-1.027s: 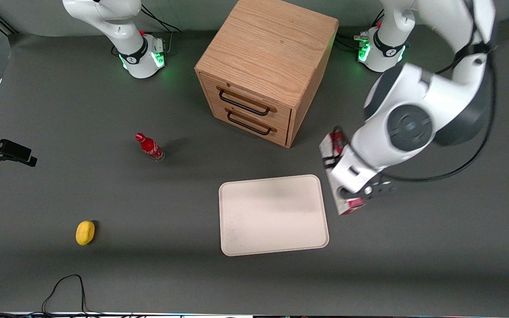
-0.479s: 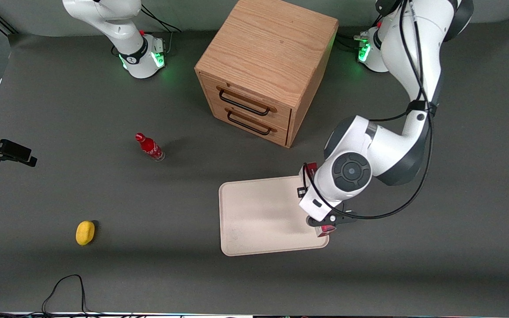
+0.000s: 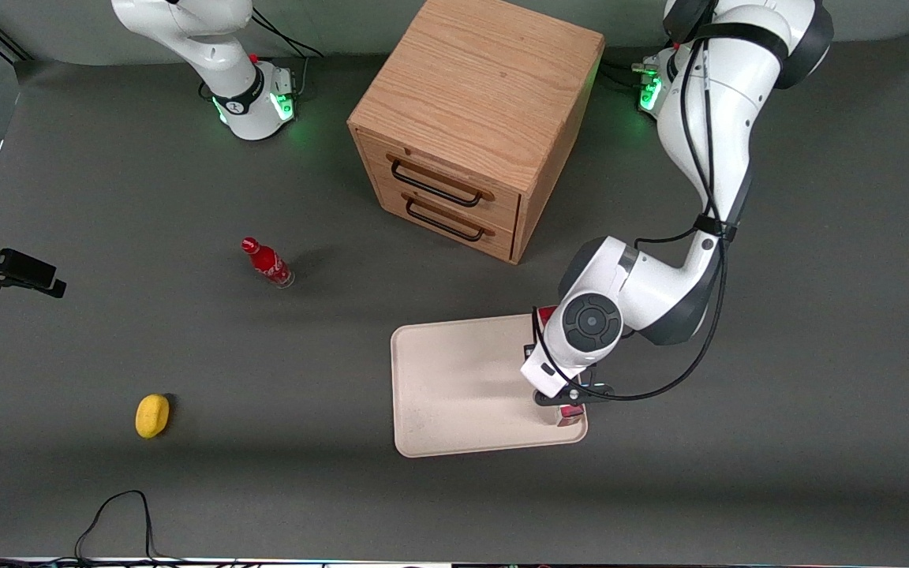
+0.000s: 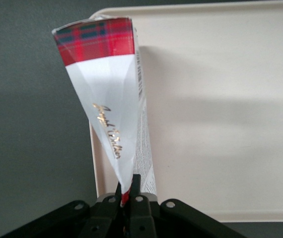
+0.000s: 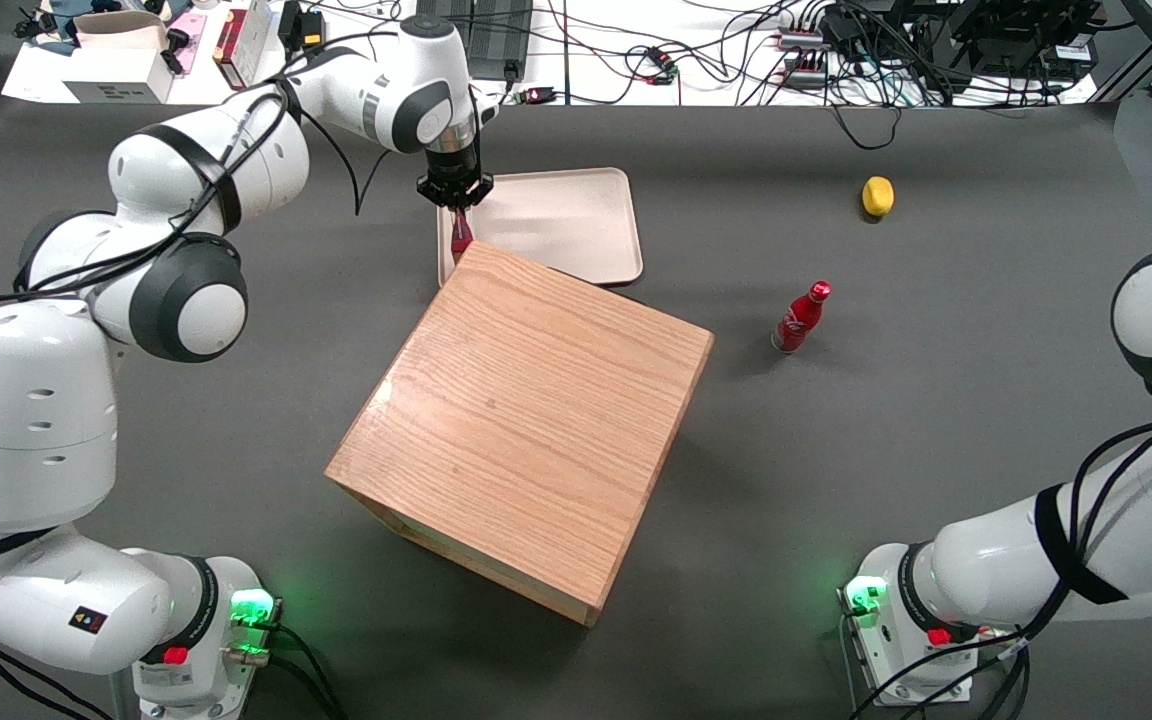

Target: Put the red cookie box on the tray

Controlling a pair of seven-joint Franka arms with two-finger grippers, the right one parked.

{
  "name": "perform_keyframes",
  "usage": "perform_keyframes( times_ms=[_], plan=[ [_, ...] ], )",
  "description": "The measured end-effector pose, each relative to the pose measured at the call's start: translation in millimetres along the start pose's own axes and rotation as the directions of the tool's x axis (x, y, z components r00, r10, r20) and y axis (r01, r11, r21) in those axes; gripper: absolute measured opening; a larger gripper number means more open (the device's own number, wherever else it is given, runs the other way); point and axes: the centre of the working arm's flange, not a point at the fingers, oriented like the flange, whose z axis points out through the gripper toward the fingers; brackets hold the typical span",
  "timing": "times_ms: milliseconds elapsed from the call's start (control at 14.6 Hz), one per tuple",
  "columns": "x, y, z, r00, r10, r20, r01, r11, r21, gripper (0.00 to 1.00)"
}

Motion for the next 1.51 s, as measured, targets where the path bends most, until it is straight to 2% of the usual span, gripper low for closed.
perform_keyframes(
  times_ms=[479,548,822,959,1096,1164,1507],
  plan=[
    [1.6,-0.9,8.2,1.000,0.000,0.001,0.000,1.000,0.000,0.03],
    [1.6,-0.9,8.1,1.000,0.000,0.001,0.000,1.000,0.000,0.07],
    [2.7,-0.9,4.0,1.000,-0.001,-0.006,0.001,1.000,-0.004,0.51],
    [3.8,-3.5,-1.7,1.000,-0.004,-0.008,0.004,1.000,-0.004,0.70],
    [4.8,-13.2,-16.8,1.000,-0.016,0.003,0.016,1.000,0.008,0.92],
    [3.9,-19.1,-31.3,1.000,-0.022,0.007,0.022,1.000,0.015,0.99],
    [-18.1,-70.4,-121.9,0.999,-0.041,-0.029,0.042,0.999,0.030,1.00]
  ],
)
